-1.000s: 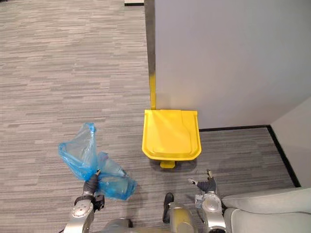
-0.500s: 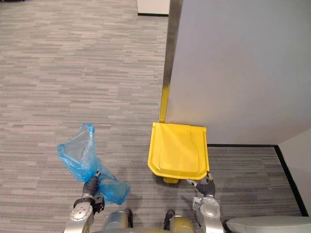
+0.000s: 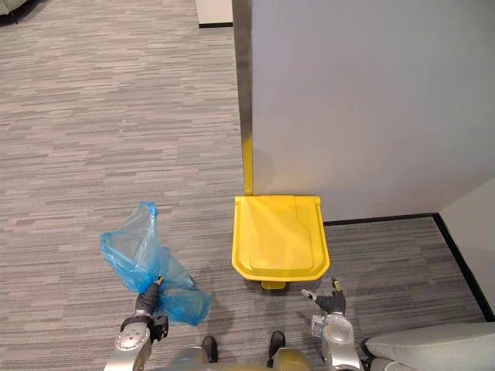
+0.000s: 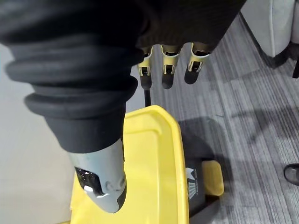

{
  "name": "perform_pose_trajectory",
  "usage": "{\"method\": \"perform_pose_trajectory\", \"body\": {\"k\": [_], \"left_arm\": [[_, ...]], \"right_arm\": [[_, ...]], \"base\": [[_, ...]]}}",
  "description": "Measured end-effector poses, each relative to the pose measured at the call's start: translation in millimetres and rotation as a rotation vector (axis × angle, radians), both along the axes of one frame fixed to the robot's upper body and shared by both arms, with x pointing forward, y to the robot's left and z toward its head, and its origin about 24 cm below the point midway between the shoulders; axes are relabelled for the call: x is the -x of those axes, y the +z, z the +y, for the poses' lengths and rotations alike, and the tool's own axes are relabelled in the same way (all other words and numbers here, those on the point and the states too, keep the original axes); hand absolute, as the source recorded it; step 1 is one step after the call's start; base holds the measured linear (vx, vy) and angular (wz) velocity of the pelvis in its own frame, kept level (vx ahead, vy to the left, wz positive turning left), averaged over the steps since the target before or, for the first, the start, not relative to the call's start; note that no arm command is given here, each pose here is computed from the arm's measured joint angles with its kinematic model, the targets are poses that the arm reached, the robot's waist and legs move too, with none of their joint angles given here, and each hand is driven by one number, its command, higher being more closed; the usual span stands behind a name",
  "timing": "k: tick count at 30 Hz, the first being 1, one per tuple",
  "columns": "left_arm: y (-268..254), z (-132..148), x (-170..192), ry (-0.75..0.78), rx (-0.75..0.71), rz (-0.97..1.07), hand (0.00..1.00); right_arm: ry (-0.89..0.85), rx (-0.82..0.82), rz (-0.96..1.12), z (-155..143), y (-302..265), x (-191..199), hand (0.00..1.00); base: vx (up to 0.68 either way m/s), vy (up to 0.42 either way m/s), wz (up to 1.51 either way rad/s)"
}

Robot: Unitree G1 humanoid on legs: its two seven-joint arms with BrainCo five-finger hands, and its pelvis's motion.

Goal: Gather rubbish on tea table into small bin, then transfer packed bag to large trash can.

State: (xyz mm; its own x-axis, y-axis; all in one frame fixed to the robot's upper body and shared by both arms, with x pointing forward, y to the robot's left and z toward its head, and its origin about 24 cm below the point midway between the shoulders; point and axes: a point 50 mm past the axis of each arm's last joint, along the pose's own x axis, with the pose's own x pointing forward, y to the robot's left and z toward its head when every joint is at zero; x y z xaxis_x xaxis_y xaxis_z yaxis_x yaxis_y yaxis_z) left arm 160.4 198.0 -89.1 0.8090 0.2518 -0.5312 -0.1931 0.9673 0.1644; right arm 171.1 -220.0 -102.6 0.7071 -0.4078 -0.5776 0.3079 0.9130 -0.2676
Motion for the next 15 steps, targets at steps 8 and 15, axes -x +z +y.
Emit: {"method": "perform_pose_trajectory", "body": {"k": [8,15], "left_arm": [[-5.6,4.0,9.6,0.008,-0.007,0.037,1.0],[-4.6,8.5,9.3,0.019,-0.018,0.034,1.0]], "right_arm": [[0.012,0.004,0.007,1.1,-0.8,0.6,0.0],[0.031,0.026,0.014,0.3,0.0,-1.1,0.0]], "base": [[-0.11,0.024,-0.17],[0.02,0.008,-0.13]]}}
